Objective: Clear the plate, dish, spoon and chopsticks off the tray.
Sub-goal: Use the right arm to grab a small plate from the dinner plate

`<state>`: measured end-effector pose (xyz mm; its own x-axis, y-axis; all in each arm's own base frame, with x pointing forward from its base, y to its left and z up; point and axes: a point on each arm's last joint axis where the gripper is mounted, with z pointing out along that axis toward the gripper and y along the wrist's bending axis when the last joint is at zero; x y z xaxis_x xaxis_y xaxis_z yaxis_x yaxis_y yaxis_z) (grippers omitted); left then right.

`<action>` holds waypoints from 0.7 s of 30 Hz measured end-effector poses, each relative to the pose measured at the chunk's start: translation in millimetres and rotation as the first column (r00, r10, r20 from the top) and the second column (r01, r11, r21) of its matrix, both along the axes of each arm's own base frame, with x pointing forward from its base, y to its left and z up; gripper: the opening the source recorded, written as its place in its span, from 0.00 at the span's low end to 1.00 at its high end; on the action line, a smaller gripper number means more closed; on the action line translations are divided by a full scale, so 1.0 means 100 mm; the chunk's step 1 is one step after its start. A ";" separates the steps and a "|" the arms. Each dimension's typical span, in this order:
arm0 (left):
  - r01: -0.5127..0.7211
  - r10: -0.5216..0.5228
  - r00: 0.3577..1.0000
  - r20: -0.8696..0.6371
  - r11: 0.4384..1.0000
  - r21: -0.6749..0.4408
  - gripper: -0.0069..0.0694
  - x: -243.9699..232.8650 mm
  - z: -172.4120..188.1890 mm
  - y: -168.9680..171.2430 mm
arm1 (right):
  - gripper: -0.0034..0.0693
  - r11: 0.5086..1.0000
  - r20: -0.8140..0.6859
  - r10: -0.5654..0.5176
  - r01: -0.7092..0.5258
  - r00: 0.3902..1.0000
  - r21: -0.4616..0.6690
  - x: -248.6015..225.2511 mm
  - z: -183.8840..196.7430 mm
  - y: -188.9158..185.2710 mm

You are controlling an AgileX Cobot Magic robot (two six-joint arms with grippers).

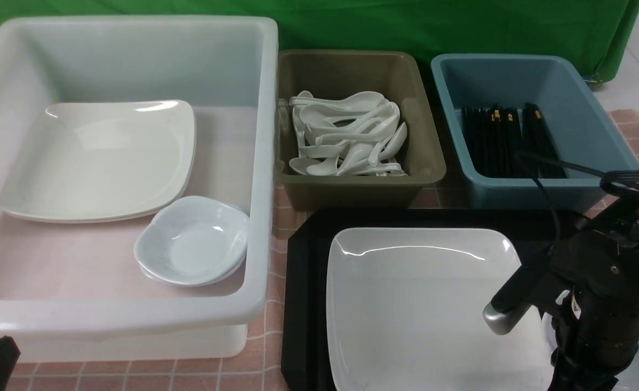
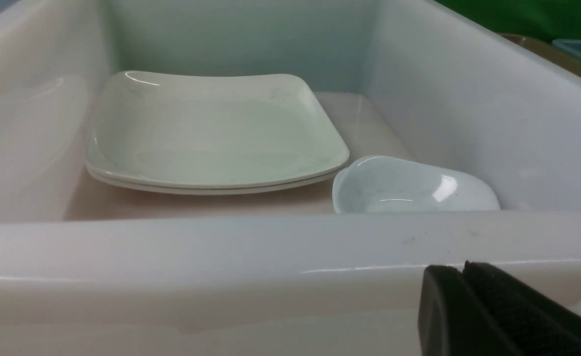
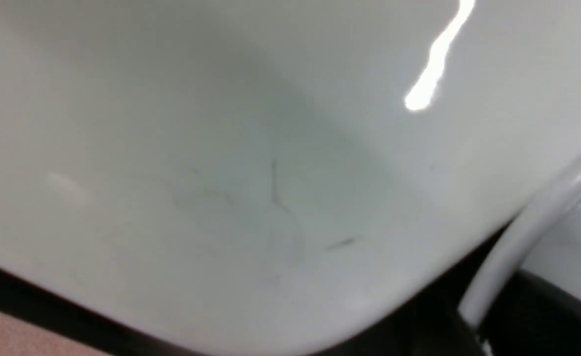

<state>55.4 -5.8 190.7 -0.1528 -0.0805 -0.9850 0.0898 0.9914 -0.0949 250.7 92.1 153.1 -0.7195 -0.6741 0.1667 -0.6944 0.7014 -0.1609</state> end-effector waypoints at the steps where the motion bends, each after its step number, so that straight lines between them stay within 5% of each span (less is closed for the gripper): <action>1: 0.000 0.000 1.000 0.001 1.000 0.005 0.12 0.00 0.00 0.00 | 0.37 1.000 0.001 0.001 -0.001 1.000 0.000 0.00 0.01 0.00; 6: -0.001 0.001 1.000 0.000 1.000 0.004 0.12 0.00 0.00 0.00 | 0.33 1.000 0.012 -0.008 0.008 1.000 0.000 -0.03 0.15 -0.02; 13: -0.001 0.001 1.000 0.000 1.000 0.004 0.12 0.00 0.00 0.00 | 0.15 0.997 0.169 -0.049 0.037 0.984 0.074 -0.03 0.86 -0.02; 19: -0.001 0.001 1.000 0.000 1.000 0.004 0.12 0.00 0.00 0.00 | 0.15 0.943 0.332 -0.093 -0.024 0.939 0.332 -0.01 1.59 0.15; 21: -0.001 0.001 1.000 0.000 1.000 0.004 0.12 0.00 0.00 0.00 | 0.15 0.837 0.382 -0.064 -0.159 0.922 0.524 -0.02 1.98 0.38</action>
<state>55.5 -5.7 190.7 -0.1523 -0.0762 -0.9854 0.0893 0.9919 -0.0905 248.2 130.1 350.8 -0.6151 -0.6090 -0.5008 -0.6951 0.7186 -0.0200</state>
